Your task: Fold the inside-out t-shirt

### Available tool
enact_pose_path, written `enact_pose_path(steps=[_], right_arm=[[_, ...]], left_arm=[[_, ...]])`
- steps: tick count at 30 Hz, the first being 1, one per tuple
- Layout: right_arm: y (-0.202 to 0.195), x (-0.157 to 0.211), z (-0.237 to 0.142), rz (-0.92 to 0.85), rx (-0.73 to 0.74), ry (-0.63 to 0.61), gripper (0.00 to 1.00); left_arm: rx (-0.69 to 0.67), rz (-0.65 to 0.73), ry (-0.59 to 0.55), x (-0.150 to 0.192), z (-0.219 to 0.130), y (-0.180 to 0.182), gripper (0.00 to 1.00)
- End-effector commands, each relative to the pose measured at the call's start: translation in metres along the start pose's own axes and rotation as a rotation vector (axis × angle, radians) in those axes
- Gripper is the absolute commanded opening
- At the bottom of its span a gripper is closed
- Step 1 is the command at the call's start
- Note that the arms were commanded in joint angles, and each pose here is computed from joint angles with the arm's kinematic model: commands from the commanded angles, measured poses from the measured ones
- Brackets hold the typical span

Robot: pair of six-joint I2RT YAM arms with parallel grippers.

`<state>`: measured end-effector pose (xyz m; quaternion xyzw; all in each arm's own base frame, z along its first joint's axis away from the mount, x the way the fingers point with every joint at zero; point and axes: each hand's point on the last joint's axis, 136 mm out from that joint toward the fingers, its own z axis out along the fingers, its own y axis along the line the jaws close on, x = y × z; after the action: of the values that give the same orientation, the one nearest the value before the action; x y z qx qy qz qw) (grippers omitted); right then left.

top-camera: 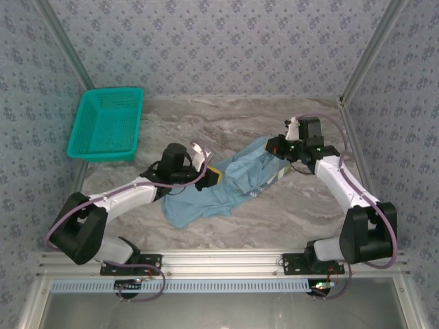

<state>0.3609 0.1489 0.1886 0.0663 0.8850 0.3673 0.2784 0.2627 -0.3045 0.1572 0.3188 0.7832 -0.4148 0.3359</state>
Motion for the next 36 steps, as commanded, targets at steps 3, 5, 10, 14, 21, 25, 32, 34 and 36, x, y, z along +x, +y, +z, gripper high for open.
enact_pose_path(steps=[3, 5, 10, 14, 21, 25, 32, 34, 36], right_arm=[[-0.006, 0.012, 0.015, -0.007, 0.010, 0.057, 0.00], [-0.006, 0.015, 0.020, -0.008, 0.007, 0.073, 0.00], [-0.007, 0.016, 0.027, -0.004, 0.004, 0.086, 0.00], [-0.006, 0.017, 0.030, -0.003, -0.004, 0.092, 0.00], [-0.005, 0.020, 0.025, 0.003, -0.008, 0.099, 0.00], [-0.008, 0.019, 0.022, 0.006, -0.006, 0.095, 0.00], [-0.010, 0.018, 0.019, 0.011, -0.011, 0.088, 0.00], [-0.010, 0.018, 0.017, 0.012, -0.011, 0.084, 0.00], [-0.011, 0.018, 0.016, 0.013, -0.012, 0.082, 0.00]], left_arm=[[-0.285, 0.023, 0.085, 0.012, 0.002, 0.044, 0.36], [-0.287, 0.068, 0.102, 0.012, 0.004, 0.037, 0.42], [-0.196, 0.247, 0.118, 0.001, 0.022, -0.011, 0.48], [-0.273, 0.350, 0.147, -0.013, 0.035, -0.010, 0.51], [-0.219, 0.550, 0.256, -0.013, 0.070, -0.016, 0.62], [-0.193, 0.637, 0.310, -0.012, 0.083, -0.014, 0.68], [-0.198, 0.667, 0.354, -0.017, 0.102, -0.005, 0.68], [-0.197, 0.667, 0.360, -0.018, 0.105, -0.003, 0.65], [-0.194, 0.654, 0.367, -0.017, 0.107, 0.000, 0.59]])
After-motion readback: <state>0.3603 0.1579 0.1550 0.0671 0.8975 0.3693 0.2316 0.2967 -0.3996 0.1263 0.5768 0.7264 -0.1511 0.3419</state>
